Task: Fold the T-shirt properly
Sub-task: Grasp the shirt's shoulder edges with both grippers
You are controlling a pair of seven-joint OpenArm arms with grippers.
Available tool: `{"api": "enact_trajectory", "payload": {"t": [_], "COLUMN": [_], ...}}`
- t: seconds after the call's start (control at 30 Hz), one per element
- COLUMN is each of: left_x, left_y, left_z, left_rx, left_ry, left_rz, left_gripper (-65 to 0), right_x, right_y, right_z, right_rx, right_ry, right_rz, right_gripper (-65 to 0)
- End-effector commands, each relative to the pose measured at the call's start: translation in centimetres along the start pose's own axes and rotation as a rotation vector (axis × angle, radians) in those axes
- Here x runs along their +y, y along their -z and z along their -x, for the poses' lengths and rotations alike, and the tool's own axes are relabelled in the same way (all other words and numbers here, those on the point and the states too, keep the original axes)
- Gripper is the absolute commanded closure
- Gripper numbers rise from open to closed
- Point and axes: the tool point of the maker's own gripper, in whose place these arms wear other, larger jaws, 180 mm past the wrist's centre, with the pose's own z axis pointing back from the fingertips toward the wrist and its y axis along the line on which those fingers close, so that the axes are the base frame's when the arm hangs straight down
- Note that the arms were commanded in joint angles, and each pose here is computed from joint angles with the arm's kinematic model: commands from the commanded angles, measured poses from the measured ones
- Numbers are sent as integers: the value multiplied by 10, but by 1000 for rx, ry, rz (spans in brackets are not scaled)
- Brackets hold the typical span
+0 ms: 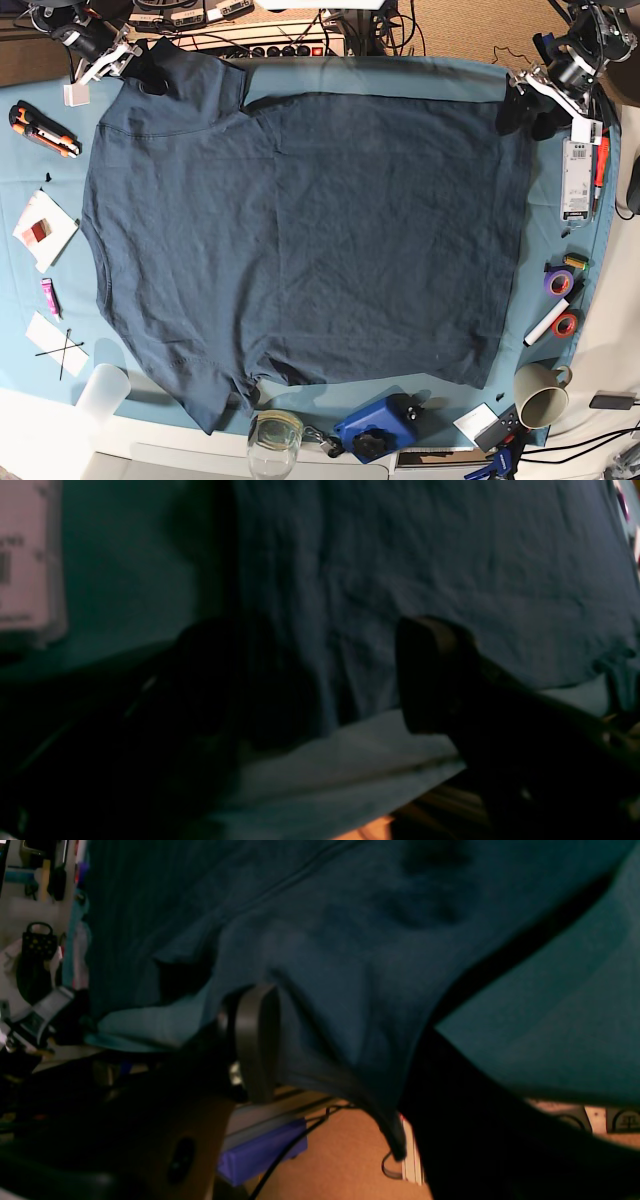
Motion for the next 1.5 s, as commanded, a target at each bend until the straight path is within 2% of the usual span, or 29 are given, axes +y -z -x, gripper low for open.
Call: {"api": "enact_trajectory", "payload": {"t": [0.0,0.1,0.4,0.5,0.6,0.67,0.77,0.9,1.03,1.1,1.23,1.27,1.33,1.47], "left_x": [17,35,5,-10,-15,-18,-28,-30,-27,-26,-26,-25,-26,-28], "left_y": [-6,-8,-4,-1,1,1,-1,-2,0,1,7,9,15,22], "left_z": [-6,6,41,45,46,47,53,58,48,41,31,27,17,2], "left_rx": [-2,67,193,185,172,171,214,246,184,145,118,110,87,61], "left_ry": [16,20,-132,-171,-193,-204,-236,-239,-241,-242,-238,-243,-238,-229], "left_rz": [-77,-176,-61,-3,10,20,67,76,68,63,68,66,72,83], "left_gripper": [-490,-490,-488,-487,-483,-458,-409,-407,-406,-364,-149,-112,-82,-82], "right_x": [-10,-10,-10,-10,-10,-10,-10,-10,-10,-10,-7,-7,-6,-6], "right_y": [-5,-5,-5,-5,-5,-5,-5,-5,-5,-5,-4,-4,-4,-4], "right_z": [19,19,19,19,19,19,19,19,19,18,15,15,14,12], "right_rx": [106,106,106,106,106,106,106,106,105,102,85,82,77,67], "right_ry": [-9,-9,-9,-10,-10,-10,-10,-10,-9,-8,-4,-3,-1,-1], "right_rz": [55,55,55,55,55,55,55,55,54,51,38,35,30,30], "right_gripper": [-283,-283,-283,-283,-283,-283,-283,-283,-283,-283,-283,-283,-283,-283]}}
